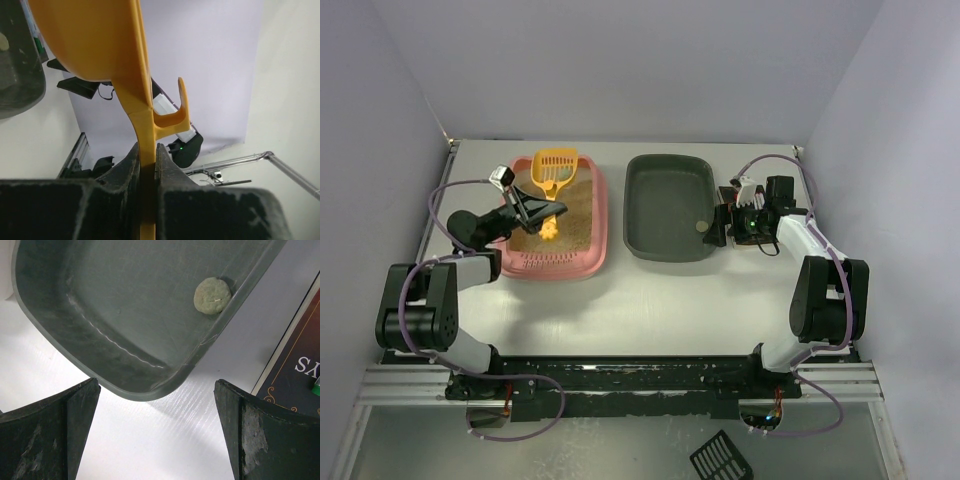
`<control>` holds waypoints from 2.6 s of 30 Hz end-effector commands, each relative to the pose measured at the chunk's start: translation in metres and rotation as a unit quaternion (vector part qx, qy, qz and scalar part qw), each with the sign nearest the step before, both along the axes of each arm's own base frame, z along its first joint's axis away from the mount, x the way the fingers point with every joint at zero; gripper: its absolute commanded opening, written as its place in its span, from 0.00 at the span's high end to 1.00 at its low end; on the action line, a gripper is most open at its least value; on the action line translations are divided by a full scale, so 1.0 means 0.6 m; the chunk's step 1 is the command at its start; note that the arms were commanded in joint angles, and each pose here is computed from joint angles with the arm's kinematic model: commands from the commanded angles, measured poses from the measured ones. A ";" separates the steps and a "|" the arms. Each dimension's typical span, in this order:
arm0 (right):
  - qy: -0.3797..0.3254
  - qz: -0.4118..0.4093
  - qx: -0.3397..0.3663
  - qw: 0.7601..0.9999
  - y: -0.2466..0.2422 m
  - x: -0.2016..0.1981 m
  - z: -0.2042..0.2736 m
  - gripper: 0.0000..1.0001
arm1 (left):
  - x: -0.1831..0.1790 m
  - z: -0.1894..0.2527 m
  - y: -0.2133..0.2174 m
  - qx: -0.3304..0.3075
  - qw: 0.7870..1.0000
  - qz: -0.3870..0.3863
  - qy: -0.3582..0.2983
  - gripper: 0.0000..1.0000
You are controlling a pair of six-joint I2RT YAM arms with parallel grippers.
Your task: Clean the litter box
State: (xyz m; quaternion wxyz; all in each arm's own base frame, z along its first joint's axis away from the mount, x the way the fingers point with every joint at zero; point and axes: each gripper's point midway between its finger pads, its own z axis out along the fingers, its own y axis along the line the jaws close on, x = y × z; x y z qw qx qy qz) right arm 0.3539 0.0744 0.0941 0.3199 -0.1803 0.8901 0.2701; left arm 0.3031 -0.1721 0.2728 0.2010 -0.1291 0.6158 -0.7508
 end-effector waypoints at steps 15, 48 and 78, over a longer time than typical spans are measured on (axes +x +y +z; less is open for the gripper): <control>0.000 0.003 -0.004 1.000 -0.004 -0.001 -0.010 0.00 | -0.014 -0.080 0.018 0.221 0.975 0.007 -0.017 0.93; -0.009 -0.031 0.003 0.999 -0.065 -0.088 0.094 0.00 | 0.112 -0.191 -0.239 0.540 0.835 -0.099 -0.048 0.93; -0.016 -0.131 -0.026 0.991 -0.132 -0.064 0.058 0.00 | 0.095 -0.104 -0.255 0.757 0.632 0.032 -0.164 0.93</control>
